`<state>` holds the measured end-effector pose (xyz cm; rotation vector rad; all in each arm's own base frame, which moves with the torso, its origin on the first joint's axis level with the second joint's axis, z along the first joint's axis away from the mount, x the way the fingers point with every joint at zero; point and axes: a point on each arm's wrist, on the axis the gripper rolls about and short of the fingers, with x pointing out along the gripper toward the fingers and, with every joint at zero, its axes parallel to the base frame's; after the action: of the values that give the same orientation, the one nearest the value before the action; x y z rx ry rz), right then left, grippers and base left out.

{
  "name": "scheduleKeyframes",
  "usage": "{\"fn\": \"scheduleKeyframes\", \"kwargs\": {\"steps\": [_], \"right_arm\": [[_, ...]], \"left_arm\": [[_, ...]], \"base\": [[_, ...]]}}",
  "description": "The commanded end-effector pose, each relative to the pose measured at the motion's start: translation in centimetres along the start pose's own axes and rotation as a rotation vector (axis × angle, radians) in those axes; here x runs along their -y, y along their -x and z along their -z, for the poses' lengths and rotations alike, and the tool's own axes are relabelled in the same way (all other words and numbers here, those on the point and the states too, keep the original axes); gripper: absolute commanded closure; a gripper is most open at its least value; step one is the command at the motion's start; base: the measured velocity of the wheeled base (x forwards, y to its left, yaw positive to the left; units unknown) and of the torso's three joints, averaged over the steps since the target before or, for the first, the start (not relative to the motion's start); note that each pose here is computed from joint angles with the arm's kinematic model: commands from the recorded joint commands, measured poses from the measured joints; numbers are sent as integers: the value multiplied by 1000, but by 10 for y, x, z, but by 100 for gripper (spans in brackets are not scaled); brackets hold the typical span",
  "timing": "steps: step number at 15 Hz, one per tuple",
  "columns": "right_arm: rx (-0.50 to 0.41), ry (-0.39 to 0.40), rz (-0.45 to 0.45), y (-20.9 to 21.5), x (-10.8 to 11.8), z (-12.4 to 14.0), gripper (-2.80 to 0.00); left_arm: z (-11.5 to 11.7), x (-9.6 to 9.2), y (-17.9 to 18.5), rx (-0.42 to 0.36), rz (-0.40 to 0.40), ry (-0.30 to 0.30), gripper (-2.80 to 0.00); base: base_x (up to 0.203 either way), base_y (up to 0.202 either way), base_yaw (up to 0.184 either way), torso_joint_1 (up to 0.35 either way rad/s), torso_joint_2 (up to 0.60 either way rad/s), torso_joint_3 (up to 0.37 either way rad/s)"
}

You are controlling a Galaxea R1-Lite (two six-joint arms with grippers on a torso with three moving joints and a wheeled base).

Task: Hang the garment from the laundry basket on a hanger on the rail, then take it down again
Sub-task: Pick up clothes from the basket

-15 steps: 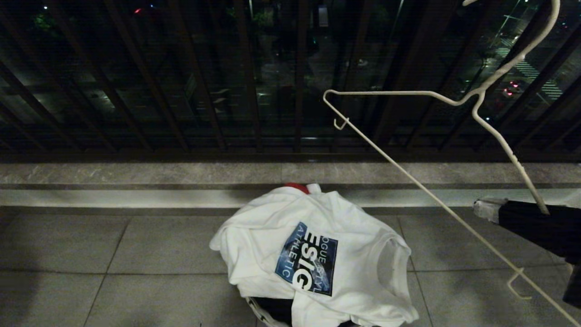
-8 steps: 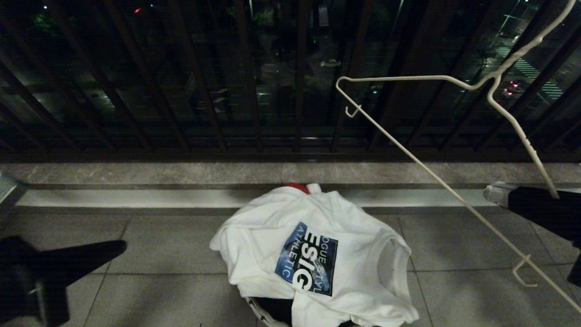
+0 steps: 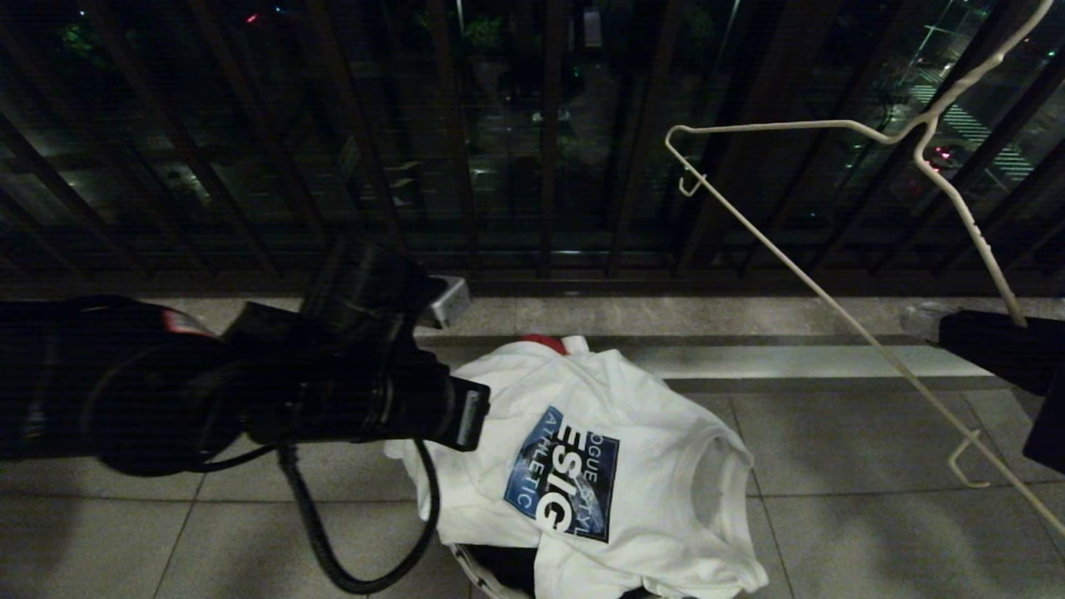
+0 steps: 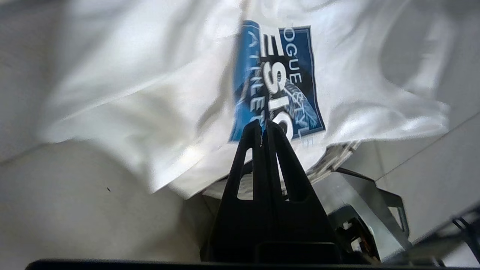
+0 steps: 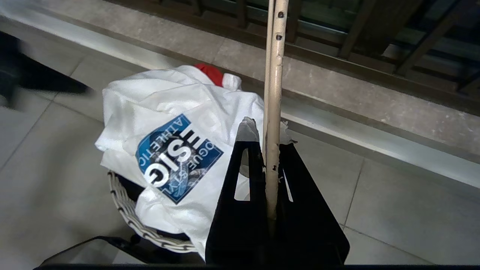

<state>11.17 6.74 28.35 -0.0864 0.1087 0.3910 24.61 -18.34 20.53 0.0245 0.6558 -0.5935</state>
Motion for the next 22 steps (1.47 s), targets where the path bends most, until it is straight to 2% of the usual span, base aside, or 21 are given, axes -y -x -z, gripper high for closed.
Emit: {"fn": "scheduleKeyframes", "kwargs": {"steps": [1,2,4,7,12,16,18,19,22], "right_arm": [[1,3,7,0,1,-1,0],[0,4,9,-1,1,-1,0],[4,3,13,0,2,-1,0],[1,3,19,-1,2,-1,0],[12,27,22,3,3,-2,0],[29,44,23,8,4,-3,0],[35,43,23,10,5,-3,0],[36,44,23,10,5,-4,0],[34,44,23,10,4,-3,0]], "left_arm": [[7,23,-61,-119,-51,-15,0],[6,31,-67,-140,-70,-6,-280],[3,43,-73,-146,-75,-6,-280],[9,43,-93,-149,-204,-34,-280],[29,40,-123,-202,-235,-44,-280],[35,35,-150,-159,-232,-42,-280],[34,25,-158,-137,-245,-39,-280],[32,20,-159,-128,-253,-46,0],[30,17,-156,-118,-259,-51,0]], "base": [[0,0,0,0,0,0],[0,0,0,0,0,0],[0,0,0,0,0,0],[0,0,0,0,0,0],[0,0,0,0,0,0],[0,0,0,0,0,0],[0,0,0,0,0,0],[0,0,0,0,0,0],[0,0,0,0,0,0]]}}
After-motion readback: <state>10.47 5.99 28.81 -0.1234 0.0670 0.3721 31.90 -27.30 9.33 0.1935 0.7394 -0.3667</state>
